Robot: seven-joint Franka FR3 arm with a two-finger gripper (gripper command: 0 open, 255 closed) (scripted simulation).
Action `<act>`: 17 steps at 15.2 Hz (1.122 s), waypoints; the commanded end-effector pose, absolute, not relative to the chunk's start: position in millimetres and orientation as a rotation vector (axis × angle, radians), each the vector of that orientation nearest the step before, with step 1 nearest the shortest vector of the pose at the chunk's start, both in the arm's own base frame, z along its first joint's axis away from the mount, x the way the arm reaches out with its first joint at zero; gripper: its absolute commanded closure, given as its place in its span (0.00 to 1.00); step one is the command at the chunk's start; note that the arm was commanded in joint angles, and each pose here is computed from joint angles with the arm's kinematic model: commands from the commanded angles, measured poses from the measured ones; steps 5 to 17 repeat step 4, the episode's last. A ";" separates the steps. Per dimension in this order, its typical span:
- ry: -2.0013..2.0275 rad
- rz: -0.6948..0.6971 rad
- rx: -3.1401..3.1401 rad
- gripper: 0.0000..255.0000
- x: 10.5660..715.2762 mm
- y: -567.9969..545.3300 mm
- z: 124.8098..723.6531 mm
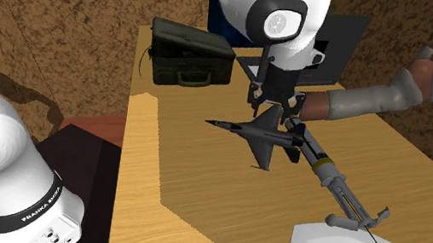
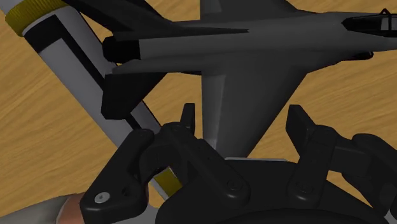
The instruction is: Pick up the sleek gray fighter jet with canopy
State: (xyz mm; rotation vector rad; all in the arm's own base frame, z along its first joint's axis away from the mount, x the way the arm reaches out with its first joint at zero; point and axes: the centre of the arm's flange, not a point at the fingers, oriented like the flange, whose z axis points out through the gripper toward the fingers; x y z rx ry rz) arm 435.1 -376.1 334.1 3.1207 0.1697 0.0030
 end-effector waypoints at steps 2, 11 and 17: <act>0.170 0.002 3.121 1.00 434.8 -376.1 349.7; 0.170 0.002 3.121 1.00 434.8 -376.1 350.4; 0.170 0.002 3.121 1.00 434.8 -376.1 350.4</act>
